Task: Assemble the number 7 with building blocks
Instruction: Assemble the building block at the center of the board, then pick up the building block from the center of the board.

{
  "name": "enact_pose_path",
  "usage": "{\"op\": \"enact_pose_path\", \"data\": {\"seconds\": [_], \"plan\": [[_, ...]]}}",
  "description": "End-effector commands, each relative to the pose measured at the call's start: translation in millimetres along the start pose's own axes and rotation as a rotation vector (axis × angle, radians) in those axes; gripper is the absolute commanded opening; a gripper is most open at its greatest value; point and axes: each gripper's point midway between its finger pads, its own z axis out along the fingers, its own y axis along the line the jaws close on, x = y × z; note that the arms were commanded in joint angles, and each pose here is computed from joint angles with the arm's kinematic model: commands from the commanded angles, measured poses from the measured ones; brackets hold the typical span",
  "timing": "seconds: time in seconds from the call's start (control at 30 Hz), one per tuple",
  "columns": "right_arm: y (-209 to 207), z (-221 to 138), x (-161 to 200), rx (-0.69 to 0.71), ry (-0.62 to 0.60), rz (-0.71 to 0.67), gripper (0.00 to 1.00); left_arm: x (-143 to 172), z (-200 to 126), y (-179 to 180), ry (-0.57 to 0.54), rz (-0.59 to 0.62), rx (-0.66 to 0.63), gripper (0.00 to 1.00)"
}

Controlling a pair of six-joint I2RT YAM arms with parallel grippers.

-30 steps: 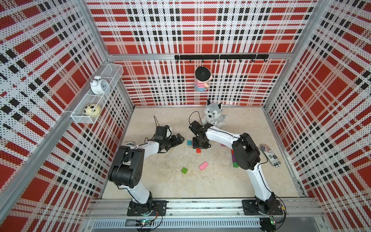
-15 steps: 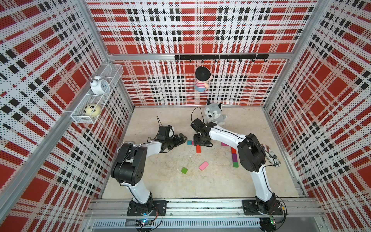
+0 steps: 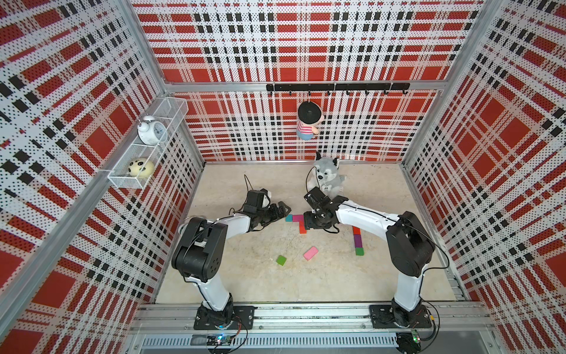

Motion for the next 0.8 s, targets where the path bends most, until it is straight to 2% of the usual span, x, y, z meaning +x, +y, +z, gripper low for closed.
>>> {"op": "enact_pose_path", "data": {"seconds": [0.0, 0.13, 0.3, 0.57, 0.77], "plan": [[0, -18, 4, -0.006, -0.006, 0.032, 0.63, -5, 0, -4, -0.014, 0.027, 0.008, 0.98], [-14, -24, 38, 0.062, 0.136, 0.239, 0.63, -8, -5, 3, -0.020, 0.058, -0.047, 0.98], [6, -35, 60, -0.073, 0.172, 0.447, 0.63, -9, -5, 8, -0.023, 0.090, -0.076, 0.98], [30, -36, 82, -0.118, 0.252, 0.553, 0.64, -11, -6, 6, -0.041, 0.116, -0.067, 0.98], [37, -20, 115, -0.092, 0.373, 0.642, 0.64, -11, -6, 6, -0.045, 0.125, -0.062, 0.98]]}}
